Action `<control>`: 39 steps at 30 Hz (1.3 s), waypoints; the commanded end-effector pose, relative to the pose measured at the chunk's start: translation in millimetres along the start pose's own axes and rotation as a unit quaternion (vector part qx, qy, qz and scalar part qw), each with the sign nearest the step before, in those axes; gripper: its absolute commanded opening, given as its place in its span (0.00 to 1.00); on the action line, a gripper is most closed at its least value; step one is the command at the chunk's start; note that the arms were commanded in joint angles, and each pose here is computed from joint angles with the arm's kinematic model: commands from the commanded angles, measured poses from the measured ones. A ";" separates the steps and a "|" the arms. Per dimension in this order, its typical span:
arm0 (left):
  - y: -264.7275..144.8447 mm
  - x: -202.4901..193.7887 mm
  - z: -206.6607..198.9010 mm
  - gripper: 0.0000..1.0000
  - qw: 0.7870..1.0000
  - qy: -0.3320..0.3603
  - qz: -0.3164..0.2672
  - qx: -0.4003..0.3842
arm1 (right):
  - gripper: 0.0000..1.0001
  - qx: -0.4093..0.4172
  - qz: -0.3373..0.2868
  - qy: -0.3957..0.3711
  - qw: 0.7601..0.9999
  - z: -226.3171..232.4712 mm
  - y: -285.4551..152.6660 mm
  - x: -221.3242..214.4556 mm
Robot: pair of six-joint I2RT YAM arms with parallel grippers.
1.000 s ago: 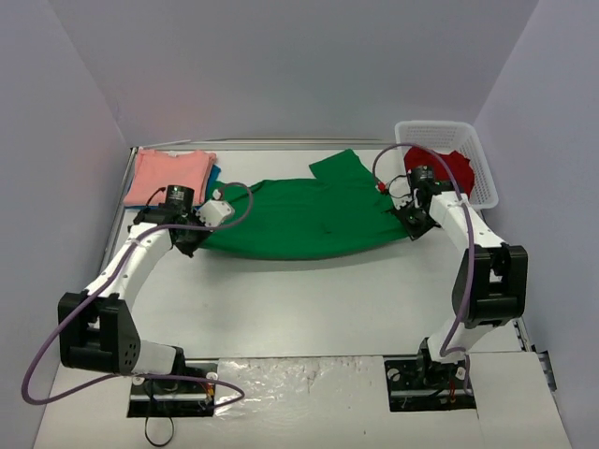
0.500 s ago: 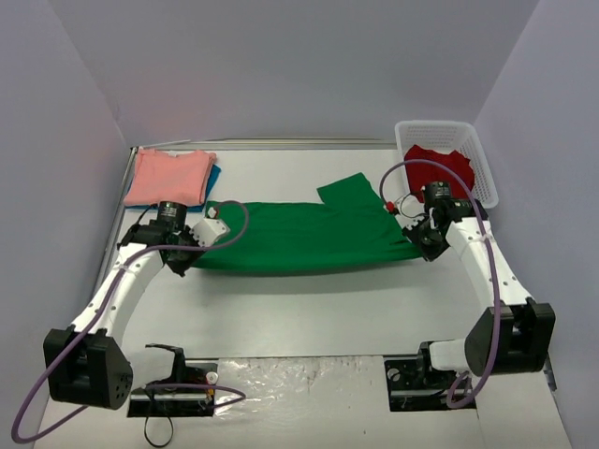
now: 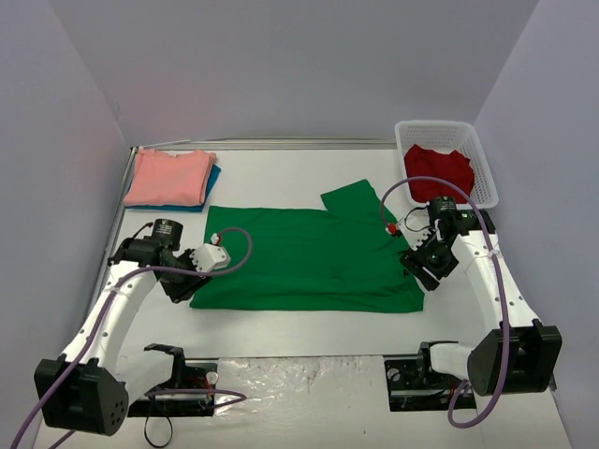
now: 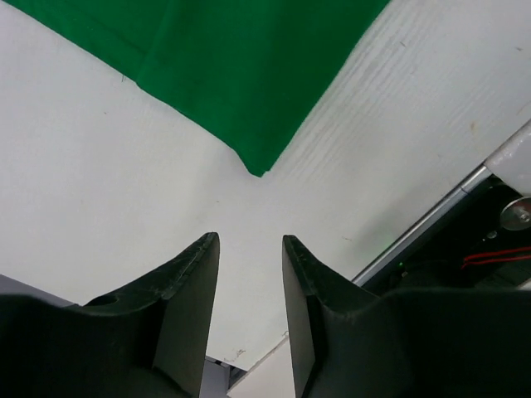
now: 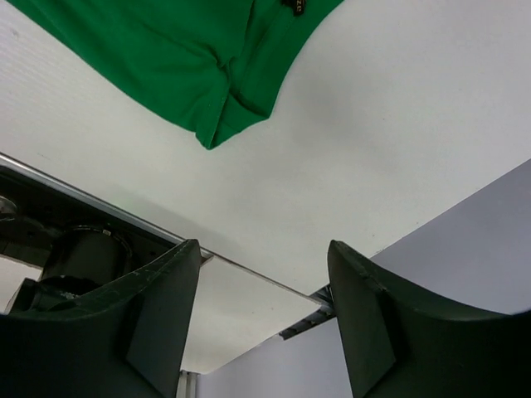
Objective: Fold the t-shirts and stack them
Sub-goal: Fold the flattened tshirt in 1/3 of the way, then grap the side of the flattened tshirt furthest away from the robot with both arms
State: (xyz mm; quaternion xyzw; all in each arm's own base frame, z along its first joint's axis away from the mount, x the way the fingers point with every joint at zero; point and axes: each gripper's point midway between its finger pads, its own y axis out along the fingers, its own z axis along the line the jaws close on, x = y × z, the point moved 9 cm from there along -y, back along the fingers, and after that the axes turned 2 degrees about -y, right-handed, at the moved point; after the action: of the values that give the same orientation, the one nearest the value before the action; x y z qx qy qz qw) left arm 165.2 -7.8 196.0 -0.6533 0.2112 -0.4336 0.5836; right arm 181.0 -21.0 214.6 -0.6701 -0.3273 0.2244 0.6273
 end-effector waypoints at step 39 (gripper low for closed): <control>90.2 113.4 172.0 0.39 0.947 -0.311 -0.080 0.016 | 0.59 0.031 -0.125 0.100 0.987 -132.8 74.6 196.9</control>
State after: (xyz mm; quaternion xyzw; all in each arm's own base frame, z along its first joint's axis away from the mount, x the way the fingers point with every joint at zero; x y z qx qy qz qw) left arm 374.6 -17.4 142.0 -0.7506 -0.0057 -0.2626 0.6062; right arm 417.9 18.5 171.6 -0.6294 -0.3400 0.0898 0.6930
